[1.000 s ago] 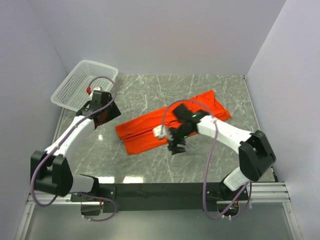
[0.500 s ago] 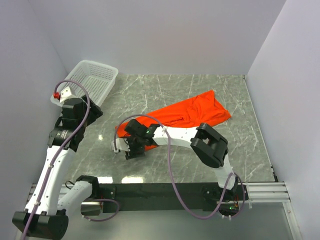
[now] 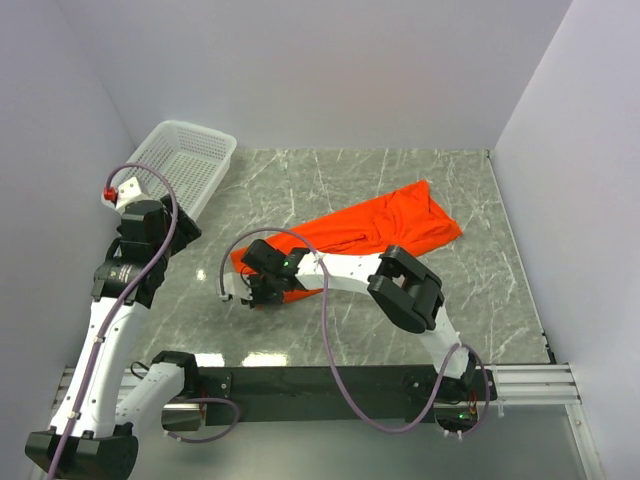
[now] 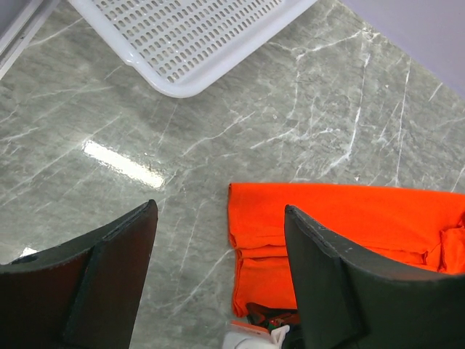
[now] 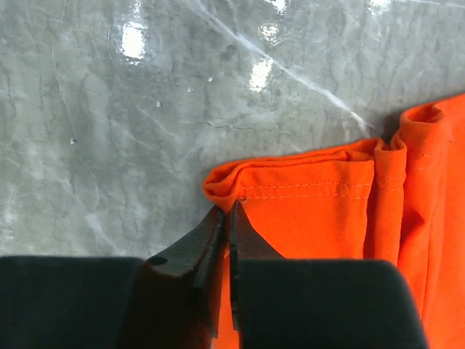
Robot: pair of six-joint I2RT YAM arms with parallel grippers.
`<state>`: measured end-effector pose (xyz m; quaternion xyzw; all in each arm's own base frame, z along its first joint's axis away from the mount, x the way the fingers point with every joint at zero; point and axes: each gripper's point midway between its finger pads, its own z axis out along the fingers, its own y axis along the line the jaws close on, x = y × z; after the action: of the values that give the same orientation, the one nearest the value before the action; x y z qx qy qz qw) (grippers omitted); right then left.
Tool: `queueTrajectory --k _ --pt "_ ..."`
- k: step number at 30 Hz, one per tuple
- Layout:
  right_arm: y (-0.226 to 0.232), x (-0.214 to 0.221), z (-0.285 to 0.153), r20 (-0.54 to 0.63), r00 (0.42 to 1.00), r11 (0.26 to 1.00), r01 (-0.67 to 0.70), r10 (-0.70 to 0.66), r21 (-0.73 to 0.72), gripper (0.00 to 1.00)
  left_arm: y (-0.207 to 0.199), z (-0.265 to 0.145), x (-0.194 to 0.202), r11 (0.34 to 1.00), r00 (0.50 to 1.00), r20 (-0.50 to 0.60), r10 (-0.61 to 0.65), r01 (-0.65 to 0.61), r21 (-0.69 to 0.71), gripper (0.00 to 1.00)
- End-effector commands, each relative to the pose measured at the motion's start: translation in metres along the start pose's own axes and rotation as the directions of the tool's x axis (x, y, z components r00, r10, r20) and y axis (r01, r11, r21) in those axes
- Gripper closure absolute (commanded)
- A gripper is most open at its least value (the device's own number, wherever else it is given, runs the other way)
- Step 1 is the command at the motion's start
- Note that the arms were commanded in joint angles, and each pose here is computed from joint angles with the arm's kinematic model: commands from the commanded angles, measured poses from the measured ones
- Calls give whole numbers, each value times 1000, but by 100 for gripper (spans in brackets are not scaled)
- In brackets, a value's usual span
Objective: Fold and stack the t-shirts
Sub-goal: Fold the tshirt
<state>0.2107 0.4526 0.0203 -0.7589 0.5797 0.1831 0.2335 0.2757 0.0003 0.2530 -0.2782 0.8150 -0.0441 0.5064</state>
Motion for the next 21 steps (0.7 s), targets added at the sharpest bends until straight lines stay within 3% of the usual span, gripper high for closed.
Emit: queueTrajectory --k 1,3,9,13,19,20,21 --pt "17 7 -6 -19 1000 999 -17 17 -39 96 -10 -5 -12 998 999 40 20 -22 56 24" --pt "24 6 -18 -2 1000 998 -12 12 -56 100 -13 -5 -15 997 998 52 26 -30 74 25" --pt "83 31 -54 12 1000 978 29 -27 -209 100 -41 5 -10 974 997 41 67 -74 214 25" --pt "116 63 -69 -31 999 965 21 -31 -263 100 -65 21 4 942 996 -8 90 -83 325 26" --pt "136 79 -83 -32 999 966 -14 6 -259 100 -106 47 38 860 978 -131 161 -74 506 28" --pt "136 77 -84 -24 1000 966 -21 15 -258 98 -115 50 40 846 976 -131 172 -78 528 28" --pt "136 74 -86 -15 1000 967 -25 22 -253 89 -124 51 41 830 973 -137 186 -81 552 29"
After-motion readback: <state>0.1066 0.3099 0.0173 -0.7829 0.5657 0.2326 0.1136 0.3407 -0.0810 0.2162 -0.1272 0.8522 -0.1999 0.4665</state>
